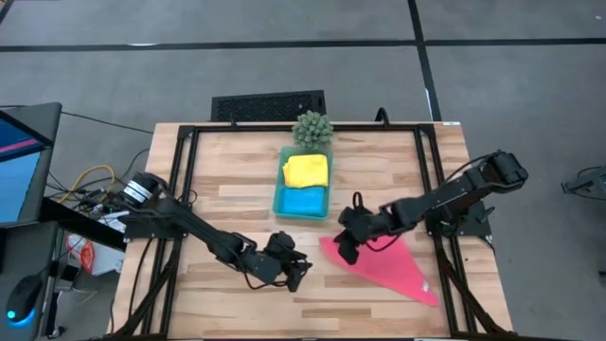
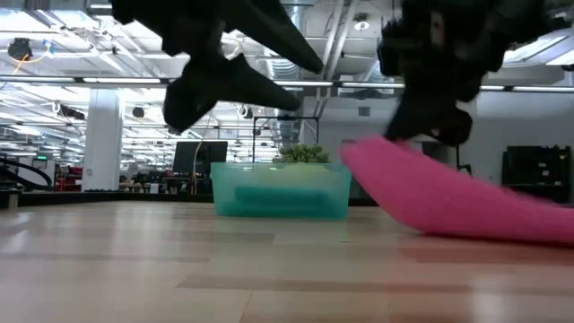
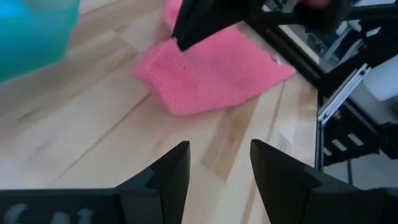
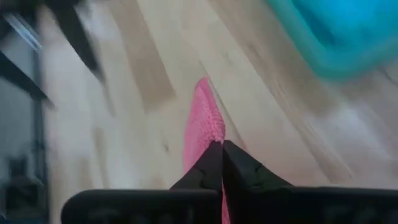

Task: Fold microfiber towels
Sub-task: Fold the pink micro fiber cloth

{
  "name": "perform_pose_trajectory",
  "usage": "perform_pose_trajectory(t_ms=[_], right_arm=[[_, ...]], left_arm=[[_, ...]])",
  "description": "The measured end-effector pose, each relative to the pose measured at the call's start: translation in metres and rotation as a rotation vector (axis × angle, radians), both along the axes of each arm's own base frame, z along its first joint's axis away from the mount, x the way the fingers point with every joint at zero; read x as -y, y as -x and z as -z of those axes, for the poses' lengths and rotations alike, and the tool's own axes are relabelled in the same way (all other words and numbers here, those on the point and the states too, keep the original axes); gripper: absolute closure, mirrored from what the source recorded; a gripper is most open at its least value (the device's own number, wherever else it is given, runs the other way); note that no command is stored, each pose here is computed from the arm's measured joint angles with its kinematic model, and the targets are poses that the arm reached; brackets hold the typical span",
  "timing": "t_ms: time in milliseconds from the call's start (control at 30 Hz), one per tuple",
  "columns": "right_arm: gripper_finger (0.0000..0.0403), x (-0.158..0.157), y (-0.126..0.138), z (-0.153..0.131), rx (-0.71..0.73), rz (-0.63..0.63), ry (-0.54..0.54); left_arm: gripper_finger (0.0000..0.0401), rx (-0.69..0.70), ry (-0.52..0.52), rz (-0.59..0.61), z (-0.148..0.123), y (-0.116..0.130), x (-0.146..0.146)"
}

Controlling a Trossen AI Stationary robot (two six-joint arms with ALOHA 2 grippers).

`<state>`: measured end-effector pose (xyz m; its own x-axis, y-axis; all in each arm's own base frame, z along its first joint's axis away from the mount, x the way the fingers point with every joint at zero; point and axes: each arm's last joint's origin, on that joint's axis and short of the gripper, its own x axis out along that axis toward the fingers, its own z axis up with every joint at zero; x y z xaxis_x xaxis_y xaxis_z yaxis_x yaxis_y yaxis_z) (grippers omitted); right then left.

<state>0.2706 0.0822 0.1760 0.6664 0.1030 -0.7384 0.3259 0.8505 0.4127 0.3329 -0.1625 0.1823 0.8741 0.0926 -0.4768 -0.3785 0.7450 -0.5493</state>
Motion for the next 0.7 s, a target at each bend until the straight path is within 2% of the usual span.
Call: perform_pose_trajectory(t_ms=[167,333,700], right_arm=[[0.0397,-0.014,-0.001,-0.006,0.079,0.021,-0.013],[0.0385,-0.024,0.003,-0.006,0.084,0.022,-0.013],[0.0391,-0.033,0.002,-0.01,0.145,0.006,-0.027]], left_arm=[[0.024,0.029,-0.017,-0.05,0.011,-0.006,0.002],[0.024,0.047,-0.055,-0.133,0.013,-0.006,-0.001],[0.024,0.052,-0.185,-0.056,0.01,-0.011,-0.005]])
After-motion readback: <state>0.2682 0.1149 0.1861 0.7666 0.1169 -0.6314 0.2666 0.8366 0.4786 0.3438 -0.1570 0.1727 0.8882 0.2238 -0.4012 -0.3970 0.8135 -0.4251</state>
